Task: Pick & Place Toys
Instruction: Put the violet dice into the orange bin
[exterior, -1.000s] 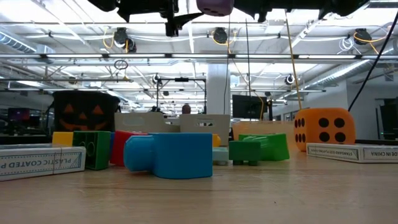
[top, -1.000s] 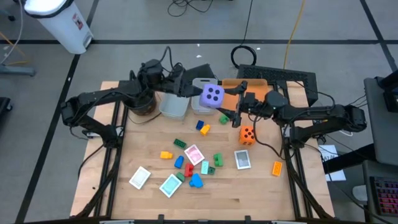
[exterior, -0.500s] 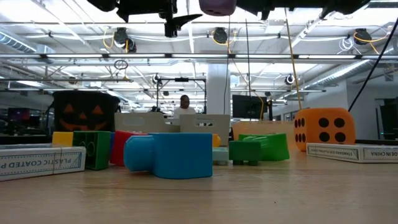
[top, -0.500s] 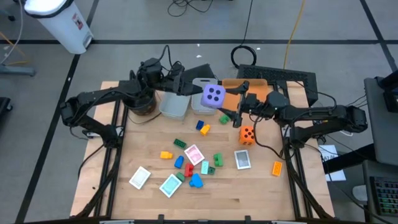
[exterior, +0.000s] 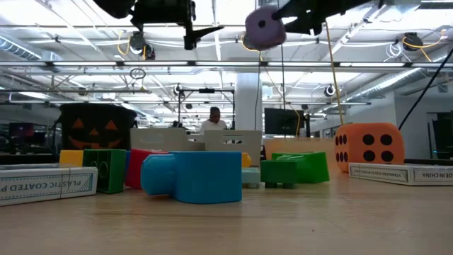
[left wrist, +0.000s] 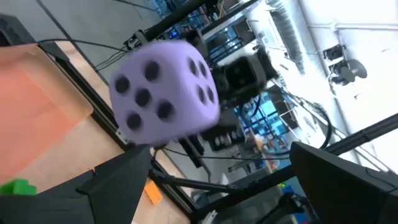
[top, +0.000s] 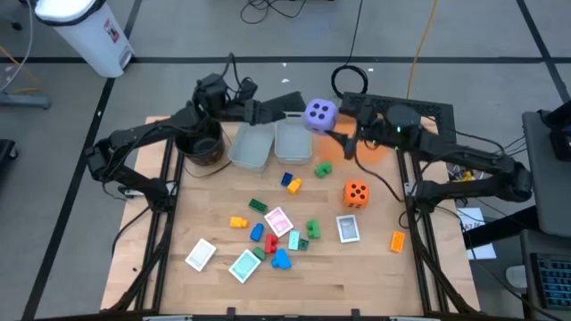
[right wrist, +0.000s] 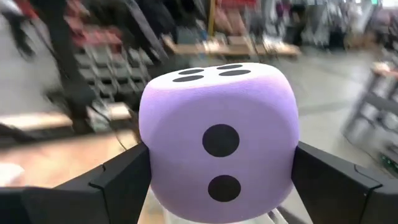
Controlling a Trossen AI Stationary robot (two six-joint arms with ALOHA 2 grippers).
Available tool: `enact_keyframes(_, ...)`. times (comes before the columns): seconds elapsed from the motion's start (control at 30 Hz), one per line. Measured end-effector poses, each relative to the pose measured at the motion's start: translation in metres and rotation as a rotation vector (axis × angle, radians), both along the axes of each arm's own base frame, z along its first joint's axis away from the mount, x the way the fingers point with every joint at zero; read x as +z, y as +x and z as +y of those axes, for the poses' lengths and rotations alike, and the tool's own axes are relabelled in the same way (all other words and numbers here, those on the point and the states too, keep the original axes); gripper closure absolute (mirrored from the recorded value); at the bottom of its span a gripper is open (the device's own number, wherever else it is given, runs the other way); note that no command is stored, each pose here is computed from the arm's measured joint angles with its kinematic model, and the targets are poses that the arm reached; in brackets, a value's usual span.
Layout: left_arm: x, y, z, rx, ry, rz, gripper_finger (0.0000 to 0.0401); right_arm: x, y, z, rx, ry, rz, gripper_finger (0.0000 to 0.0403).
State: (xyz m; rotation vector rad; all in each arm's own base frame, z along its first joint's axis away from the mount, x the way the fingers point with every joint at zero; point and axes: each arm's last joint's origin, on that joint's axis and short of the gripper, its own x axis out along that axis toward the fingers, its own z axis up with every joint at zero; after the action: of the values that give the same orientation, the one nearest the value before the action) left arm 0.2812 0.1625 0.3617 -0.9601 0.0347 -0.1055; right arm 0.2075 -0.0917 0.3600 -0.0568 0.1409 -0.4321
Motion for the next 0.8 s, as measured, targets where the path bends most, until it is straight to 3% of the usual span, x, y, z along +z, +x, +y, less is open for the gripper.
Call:
enact_keyframes(0.43,0.000,-0.018,0.025,0.012,0.116,-0.009,0.0011,0.037,-0.011,-0.069,-0.200,0.174,0.471,0.0074)
enact_keyframes(0.8,0.000,-0.028,0.031,-0.144,0.137,-0.019,0.0011,0.007,0.014,-0.116,-0.158,0.390,0.905,0.0074)
